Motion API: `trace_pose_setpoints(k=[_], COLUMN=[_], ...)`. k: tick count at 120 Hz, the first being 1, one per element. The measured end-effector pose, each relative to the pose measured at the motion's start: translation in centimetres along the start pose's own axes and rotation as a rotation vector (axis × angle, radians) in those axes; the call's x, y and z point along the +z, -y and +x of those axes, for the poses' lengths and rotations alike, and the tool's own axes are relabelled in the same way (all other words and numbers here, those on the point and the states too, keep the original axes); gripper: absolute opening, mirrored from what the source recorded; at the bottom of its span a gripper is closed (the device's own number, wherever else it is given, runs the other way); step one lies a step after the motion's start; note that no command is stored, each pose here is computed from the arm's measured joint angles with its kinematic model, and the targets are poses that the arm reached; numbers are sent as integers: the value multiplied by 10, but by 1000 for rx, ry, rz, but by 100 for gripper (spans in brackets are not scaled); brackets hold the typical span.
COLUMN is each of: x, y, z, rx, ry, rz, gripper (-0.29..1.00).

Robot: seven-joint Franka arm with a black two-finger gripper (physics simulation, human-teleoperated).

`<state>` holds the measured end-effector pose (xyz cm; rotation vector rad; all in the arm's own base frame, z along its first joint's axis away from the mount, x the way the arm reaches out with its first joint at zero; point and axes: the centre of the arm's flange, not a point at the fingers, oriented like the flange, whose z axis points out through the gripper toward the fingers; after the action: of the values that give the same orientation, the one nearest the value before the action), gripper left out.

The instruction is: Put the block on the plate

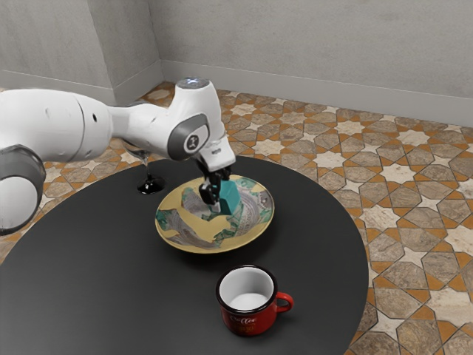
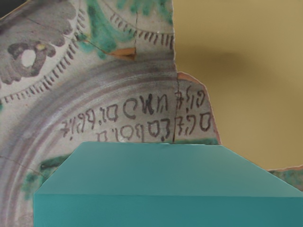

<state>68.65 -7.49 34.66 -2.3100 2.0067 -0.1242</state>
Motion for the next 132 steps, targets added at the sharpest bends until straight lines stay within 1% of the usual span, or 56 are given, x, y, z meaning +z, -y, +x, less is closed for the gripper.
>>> trace_pose_setpoints(k=[26, 43, 58, 68, 81, 96, 109, 132], x=[35, 40, 33, 6, -53, -112, -168, -241], y=[5, 3, 4, 4, 0, -13, -26, -56], z=[-3, -5, -6, -8, -16, -24, -33, -41], rx=[-67, -102, -124, -140, -194, -326, -453, -629], ry=[-1, -1, -4, -9, -11, -2, -15, -23], rz=[-44, -58, -56, -41, -26, -36, -28, -31], gripper=[33, 50, 59, 63, 66, 68, 69, 70])
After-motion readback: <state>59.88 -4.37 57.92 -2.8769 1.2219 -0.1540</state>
